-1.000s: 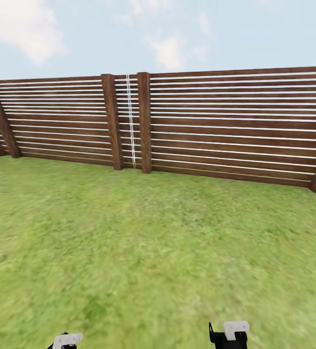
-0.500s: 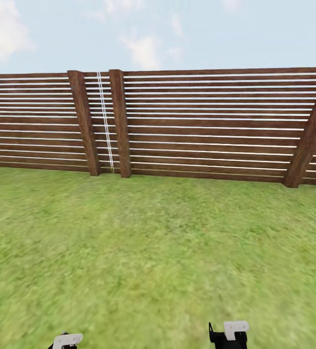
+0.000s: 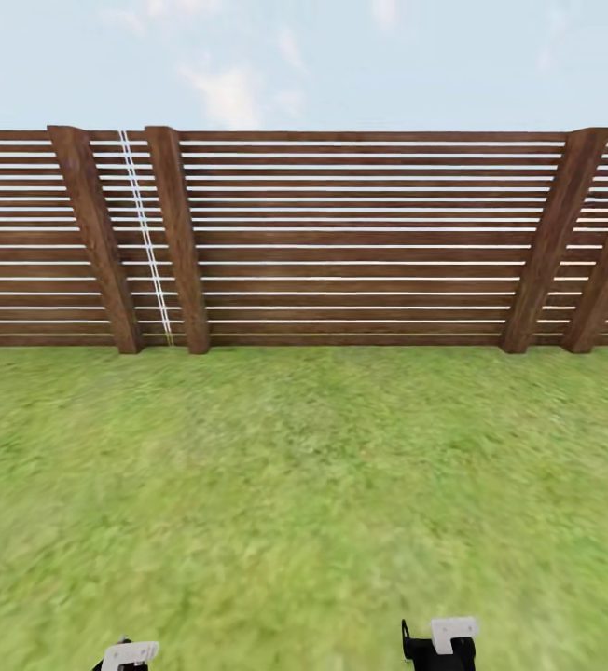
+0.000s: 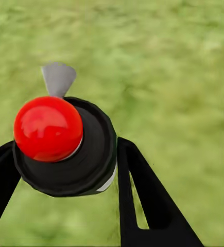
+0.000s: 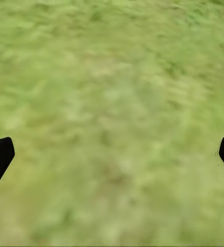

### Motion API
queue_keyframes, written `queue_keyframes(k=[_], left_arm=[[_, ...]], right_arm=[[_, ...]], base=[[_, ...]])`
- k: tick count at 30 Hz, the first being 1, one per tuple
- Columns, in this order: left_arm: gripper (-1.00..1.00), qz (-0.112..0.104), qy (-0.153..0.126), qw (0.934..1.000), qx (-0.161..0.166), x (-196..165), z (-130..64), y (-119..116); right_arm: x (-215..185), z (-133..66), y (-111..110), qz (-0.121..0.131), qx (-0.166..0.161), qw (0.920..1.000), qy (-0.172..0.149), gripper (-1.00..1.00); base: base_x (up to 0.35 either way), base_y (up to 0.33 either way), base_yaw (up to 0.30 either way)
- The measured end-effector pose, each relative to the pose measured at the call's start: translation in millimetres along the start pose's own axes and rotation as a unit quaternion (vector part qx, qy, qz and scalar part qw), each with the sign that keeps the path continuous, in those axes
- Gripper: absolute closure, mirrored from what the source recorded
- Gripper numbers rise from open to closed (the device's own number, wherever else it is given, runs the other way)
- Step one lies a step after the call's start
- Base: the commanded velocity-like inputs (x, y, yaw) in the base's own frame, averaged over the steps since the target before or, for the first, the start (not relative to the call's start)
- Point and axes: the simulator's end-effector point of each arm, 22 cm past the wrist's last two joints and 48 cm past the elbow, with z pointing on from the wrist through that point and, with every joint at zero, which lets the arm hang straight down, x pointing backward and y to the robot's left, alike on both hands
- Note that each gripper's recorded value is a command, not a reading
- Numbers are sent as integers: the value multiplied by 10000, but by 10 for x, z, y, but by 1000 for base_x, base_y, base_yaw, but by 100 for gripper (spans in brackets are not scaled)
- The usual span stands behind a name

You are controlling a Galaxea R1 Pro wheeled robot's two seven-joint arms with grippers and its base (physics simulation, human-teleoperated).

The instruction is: Pick up the pesticide atomizer in the garden and spray insectifuge to fully cover both potted plants in the garden.

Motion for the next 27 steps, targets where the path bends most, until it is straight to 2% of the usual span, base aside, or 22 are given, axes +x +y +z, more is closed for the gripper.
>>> queue_keyframes(k=[27], left_arm=[[100, -2, 4, 10000, 6, 4, -1, -11]], right_arm=[[0, 0, 0, -1, -1, 10000, 0, -100]], base=[[340, 0, -265]])
